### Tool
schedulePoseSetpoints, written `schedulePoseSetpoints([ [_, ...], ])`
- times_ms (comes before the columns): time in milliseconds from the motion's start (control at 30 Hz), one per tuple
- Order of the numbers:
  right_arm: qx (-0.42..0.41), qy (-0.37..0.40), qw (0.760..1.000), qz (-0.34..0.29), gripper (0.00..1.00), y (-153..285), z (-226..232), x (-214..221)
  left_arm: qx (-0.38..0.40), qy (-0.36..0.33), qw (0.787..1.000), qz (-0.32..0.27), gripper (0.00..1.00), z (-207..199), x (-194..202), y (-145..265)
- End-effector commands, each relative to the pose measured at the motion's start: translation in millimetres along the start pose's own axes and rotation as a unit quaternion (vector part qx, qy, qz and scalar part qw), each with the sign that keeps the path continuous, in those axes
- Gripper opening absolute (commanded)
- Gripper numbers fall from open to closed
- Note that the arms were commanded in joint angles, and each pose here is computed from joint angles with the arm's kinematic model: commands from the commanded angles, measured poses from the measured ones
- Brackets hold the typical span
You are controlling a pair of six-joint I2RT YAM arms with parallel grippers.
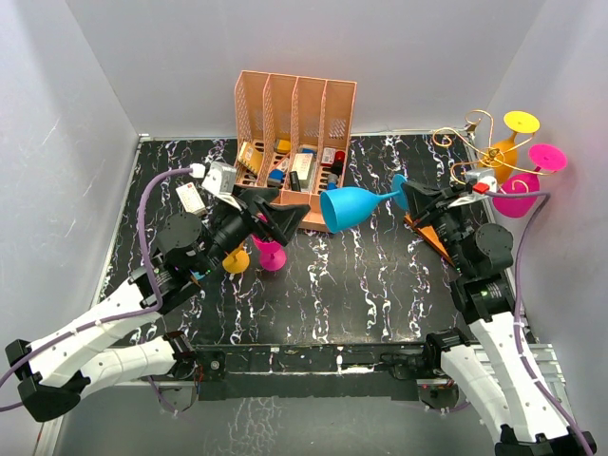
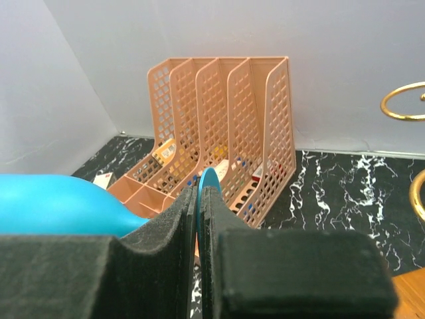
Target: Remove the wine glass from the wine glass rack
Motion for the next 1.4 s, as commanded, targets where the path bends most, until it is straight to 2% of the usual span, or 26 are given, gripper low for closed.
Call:
schedulePoseSetpoints([
  [0,-0.044,0.001,0.996,-0.083,0.08,4,22,-35,0.098,0.049,0.994,0.006,0.97,-23,-2,8],
  [167,-0.051,0.000,0.995,-0.085,0.08,6,23,-33,0.121,0.056,0.990,0.048,0.87,-29,16,5],
  [267,-0.069,0.002,0.994,-0.084,0.08,7,26,-31,0.119,0.064,0.990,0.047,0.79,-30,18,-1],
  [433,-0.086,0.000,0.993,-0.083,0.08,8,29,-28,0.114,0.063,0.991,0.041,0.72,-30,20,-14],
  [800,-0.106,0.001,0.991,-0.083,0.08,9,30,-22,0.091,0.050,0.991,0.082,0.54,-27,41,-33],
  [933,-0.106,0.003,0.991,-0.084,0.08,9,27,-18,0.090,0.047,0.990,0.097,0.32,-28,45,-37],
  [1133,-0.104,0.008,0.991,-0.084,0.10,9,25,-15,0.078,0.047,0.990,0.108,0.09,-25,48,-36],
  [1233,-0.101,0.010,0.991,-0.084,0.20,9,24,-14,0.072,0.051,0.988,0.127,0.00,-25,51,-35],
  [1367,-0.104,0.030,0.991,-0.078,0.63,8,25,-13,0.056,0.049,0.983,0.166,0.00,-21,56,-24],
])
Point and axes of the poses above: each gripper's point midway between its finger pads, its own y axis back along the fingers, its own z axis along the line the jaws close on, x = y × z, the point moved 7 cm from there along y, back along the fingers, and after that the axes turned 13 degrees about -y, right-handed, at the moved point
